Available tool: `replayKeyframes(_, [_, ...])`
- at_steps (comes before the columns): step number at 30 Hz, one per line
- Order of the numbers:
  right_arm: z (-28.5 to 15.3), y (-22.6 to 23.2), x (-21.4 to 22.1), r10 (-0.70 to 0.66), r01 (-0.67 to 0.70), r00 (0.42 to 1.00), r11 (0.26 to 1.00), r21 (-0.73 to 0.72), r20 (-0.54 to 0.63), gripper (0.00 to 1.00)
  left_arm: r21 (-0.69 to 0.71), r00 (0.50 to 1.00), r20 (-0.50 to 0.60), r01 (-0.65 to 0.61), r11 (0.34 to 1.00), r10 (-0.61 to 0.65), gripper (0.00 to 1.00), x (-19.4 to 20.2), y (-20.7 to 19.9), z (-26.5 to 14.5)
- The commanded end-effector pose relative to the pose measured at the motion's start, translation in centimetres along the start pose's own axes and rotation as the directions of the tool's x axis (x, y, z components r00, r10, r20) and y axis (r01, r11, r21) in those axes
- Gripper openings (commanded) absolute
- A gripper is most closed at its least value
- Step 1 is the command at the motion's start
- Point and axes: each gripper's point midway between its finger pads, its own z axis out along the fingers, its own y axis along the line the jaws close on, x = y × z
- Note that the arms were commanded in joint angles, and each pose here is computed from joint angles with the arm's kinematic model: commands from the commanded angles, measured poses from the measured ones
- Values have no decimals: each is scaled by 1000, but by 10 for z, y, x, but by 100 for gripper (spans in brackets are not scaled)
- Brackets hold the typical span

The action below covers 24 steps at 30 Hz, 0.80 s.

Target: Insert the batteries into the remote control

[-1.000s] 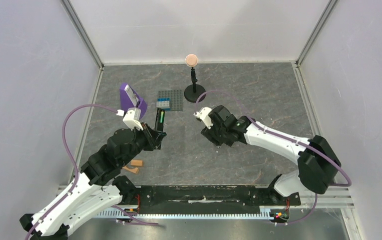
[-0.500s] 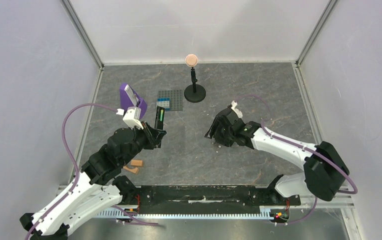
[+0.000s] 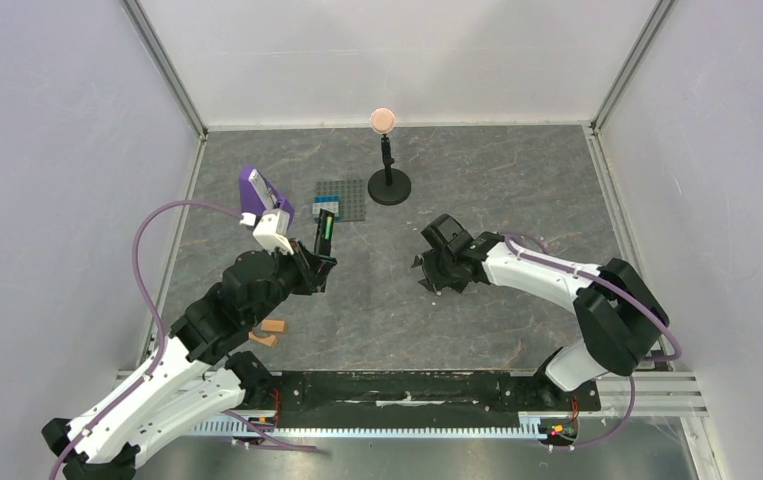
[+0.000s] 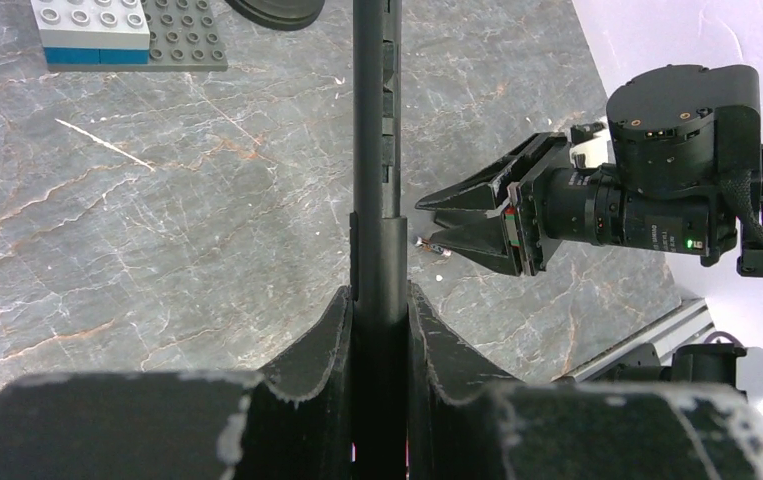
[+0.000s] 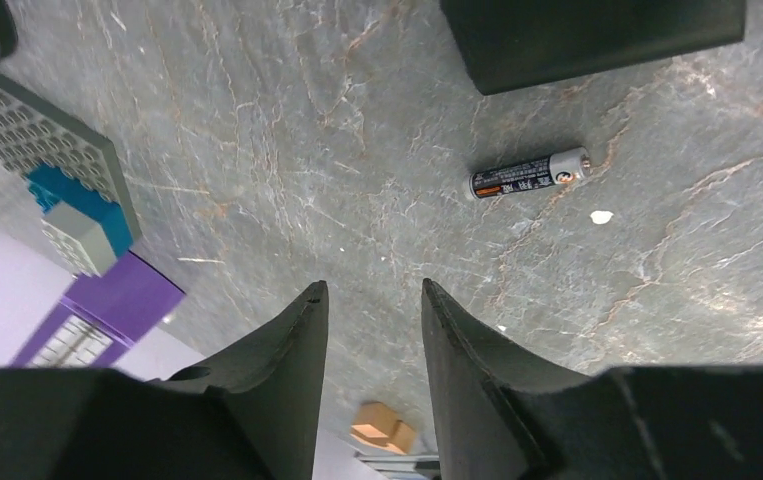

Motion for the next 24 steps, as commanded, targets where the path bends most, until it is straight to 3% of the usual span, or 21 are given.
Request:
replayKeyframes(1, [4,-2,-9,204,-204,979,979,27,24,41,50,997,63,-40,998,37,2,-20,-13,-1])
replayKeyframes(10, [10,-36,-25,261,-263,965,958,112,36,39,44,997,45,-59,997,57,2,-16,-11,3])
replayKeyframes(24, [22,-48,-42,267,-281,958,948,152,105,34,42,997,49,-55,998,53,2,-17,-10,6])
